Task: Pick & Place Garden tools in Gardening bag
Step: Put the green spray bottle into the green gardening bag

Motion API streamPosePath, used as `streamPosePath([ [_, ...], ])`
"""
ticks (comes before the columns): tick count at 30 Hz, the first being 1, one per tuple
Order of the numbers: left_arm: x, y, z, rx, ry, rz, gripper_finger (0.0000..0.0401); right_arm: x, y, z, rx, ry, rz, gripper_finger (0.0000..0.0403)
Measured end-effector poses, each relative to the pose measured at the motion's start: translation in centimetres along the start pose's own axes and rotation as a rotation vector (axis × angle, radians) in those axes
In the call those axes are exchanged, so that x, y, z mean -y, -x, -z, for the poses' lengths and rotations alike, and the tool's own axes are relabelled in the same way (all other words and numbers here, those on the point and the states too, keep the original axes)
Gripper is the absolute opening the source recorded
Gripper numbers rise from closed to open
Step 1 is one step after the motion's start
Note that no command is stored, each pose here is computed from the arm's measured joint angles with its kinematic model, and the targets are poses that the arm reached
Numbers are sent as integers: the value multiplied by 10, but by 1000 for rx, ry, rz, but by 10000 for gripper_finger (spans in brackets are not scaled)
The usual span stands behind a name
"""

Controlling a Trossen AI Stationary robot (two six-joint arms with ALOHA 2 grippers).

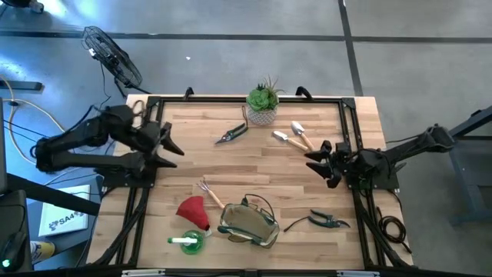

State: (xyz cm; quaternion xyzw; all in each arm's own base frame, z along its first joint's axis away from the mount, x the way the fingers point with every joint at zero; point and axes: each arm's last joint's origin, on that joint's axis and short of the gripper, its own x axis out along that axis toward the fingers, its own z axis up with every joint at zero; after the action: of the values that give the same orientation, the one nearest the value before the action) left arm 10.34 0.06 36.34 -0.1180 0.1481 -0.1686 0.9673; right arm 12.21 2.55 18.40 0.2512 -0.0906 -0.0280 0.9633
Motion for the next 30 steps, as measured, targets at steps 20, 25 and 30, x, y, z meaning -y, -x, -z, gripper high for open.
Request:
streamPosePath([
  [20, 68, -149, 22, -1140, 253, -304, 219, 2, -10, 13, -65, 33, 34, 210],
  [25, 92, -181, 24, -1293, 391, -258, 219, 2, -11, 15, -76, 37, 36, 210],
  [30, 107, -198, 19, -1292, 489, -309, 219, 3, -11, 17, -98, 43, 28, 210],
])
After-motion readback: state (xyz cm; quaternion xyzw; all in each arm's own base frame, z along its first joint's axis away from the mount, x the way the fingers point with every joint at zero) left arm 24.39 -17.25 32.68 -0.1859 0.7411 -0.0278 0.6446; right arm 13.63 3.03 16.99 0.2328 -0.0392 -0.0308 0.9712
